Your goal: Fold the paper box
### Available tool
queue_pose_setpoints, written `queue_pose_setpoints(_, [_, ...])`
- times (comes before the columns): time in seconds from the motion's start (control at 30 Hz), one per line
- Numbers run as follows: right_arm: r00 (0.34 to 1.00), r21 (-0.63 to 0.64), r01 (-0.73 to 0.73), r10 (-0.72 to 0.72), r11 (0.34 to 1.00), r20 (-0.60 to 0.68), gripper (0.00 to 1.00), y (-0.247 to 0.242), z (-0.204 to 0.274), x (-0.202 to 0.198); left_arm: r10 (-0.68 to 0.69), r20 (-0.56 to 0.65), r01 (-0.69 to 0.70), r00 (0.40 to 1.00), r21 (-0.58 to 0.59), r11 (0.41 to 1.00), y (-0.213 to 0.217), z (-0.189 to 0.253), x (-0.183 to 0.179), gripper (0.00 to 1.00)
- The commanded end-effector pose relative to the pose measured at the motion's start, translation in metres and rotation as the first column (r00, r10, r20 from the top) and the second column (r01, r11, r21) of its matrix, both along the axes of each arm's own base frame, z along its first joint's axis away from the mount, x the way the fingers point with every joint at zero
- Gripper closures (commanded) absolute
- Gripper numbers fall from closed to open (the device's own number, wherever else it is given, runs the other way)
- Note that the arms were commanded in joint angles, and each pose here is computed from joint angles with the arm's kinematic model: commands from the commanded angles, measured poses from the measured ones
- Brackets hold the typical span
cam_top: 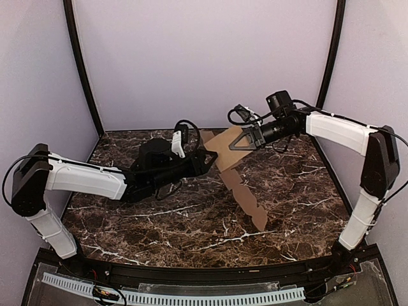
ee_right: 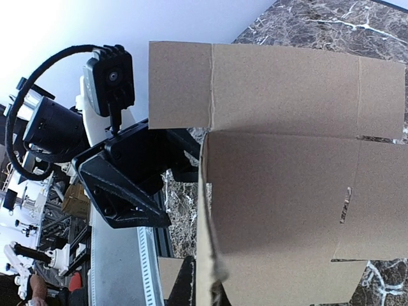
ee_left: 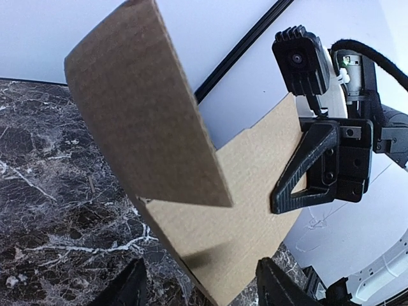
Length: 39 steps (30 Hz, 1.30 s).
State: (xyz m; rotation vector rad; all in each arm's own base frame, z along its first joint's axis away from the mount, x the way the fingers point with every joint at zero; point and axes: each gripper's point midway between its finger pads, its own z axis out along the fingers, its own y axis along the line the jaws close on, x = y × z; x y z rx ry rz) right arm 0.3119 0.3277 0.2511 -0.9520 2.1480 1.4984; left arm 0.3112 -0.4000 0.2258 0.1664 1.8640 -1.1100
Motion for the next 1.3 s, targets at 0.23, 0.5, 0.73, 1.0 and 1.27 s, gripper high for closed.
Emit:
queue_pose_setpoints(0.23, [0.988, 0.221, -0.150, 0.151, 0.964, 0.013, 1.00, 0.002, 0.041, -0.039, 0.037, -0.006, -0.037, 0.999, 0.008, 0.999, 0.009, -0.013, 0.000, 0.45])
queue_pose_setpoints(0.5, [0.966, 0.291, -0.244, 0.259, 0.925, -0.016, 1.00, 0.008, 0.042, -0.066, 0.032, -0.004, -0.032, 0.999, -0.008, 0.999, 0.009, -0.013, -0.001, 0.45])
queue_pose_setpoints(0.73, [0.934, 0.343, -0.326, 0.356, 0.881, -0.026, 1.00, 0.020, 0.042, -0.087, 0.013, 0.005, -0.013, 1.000, -0.026, 1.000, 0.006, -0.009, -0.002, 0.45])
queue_pose_setpoints(1.0, [0.924, 0.370, -0.329, 0.378, 0.869, -0.064, 1.00, 0.030, 0.036, -0.085, -0.001, 0.033, 0.003, 0.999, -0.065, 0.998, 0.007, 0.003, -0.006, 0.45])
queue_pose_setpoints(1.27, [0.907, 0.418, -0.324, 0.404, 0.849, -0.118, 1.00, 0.035, 0.028, -0.081, -0.014, 0.051, 0.019, 0.999, -0.092, 0.996, 0.006, 0.009, -0.008, 0.45])
